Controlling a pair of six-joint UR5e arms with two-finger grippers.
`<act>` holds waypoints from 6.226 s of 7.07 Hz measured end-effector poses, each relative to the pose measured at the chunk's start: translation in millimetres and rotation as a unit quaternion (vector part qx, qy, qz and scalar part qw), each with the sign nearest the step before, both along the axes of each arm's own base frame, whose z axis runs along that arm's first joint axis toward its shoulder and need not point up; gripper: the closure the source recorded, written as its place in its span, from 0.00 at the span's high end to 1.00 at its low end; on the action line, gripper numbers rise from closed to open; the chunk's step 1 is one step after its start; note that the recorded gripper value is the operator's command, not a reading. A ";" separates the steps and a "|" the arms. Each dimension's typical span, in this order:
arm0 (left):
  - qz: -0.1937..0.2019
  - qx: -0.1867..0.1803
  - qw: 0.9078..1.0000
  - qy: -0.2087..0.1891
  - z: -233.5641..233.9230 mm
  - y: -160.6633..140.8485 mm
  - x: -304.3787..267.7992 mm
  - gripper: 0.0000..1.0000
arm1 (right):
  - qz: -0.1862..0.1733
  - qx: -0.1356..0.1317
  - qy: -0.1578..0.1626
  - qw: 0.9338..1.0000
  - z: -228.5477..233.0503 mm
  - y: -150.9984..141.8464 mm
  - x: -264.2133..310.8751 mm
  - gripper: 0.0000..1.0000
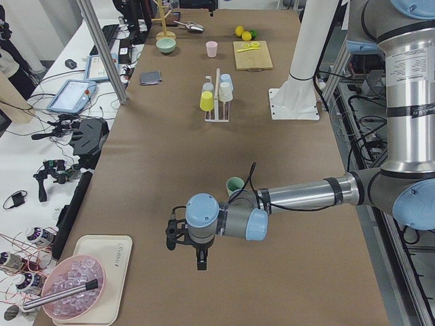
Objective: Place cup on cup holder
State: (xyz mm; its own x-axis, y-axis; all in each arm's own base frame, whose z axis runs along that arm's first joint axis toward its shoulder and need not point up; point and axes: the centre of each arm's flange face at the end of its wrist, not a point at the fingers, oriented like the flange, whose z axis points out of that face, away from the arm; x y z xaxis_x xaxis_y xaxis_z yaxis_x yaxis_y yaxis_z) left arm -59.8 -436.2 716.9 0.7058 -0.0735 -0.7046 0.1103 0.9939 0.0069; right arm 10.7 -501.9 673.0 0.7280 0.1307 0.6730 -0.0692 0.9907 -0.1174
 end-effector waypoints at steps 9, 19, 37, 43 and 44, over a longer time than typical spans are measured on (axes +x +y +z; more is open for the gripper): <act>0.000 0.007 1.000 0.002 -4.3 -7.8 0.1 0.98 | -0.002 0.007 -0.002 1.000 -30.0 -30.6 -23.8 0.98; 0.001 0.004 1.000 0.001 0.5 -6.1 -0.1 0.98 | -0.097 -0.009 -0.017 0.995 -167.4 -104.2 -192.3 0.95; 0.002 0.008 1.000 0.002 -0.4 -17.3 1.1 0.98 | -0.203 -0.106 -0.061 0.971 -156.2 -119.7 -288.3 0.95; 0.004 0.019 1.000 0.006 -14.8 -21.3 5.5 0.98 | -0.231 -0.102 -0.054 0.966 -127.1 -119.4 -285.6 0.94; 0.004 0.020 1.000 0.005 -15.6 -21.6 5.4 0.98 | -0.235 -0.110 -0.052 0.964 -122.9 -117.7 -289.5 0.94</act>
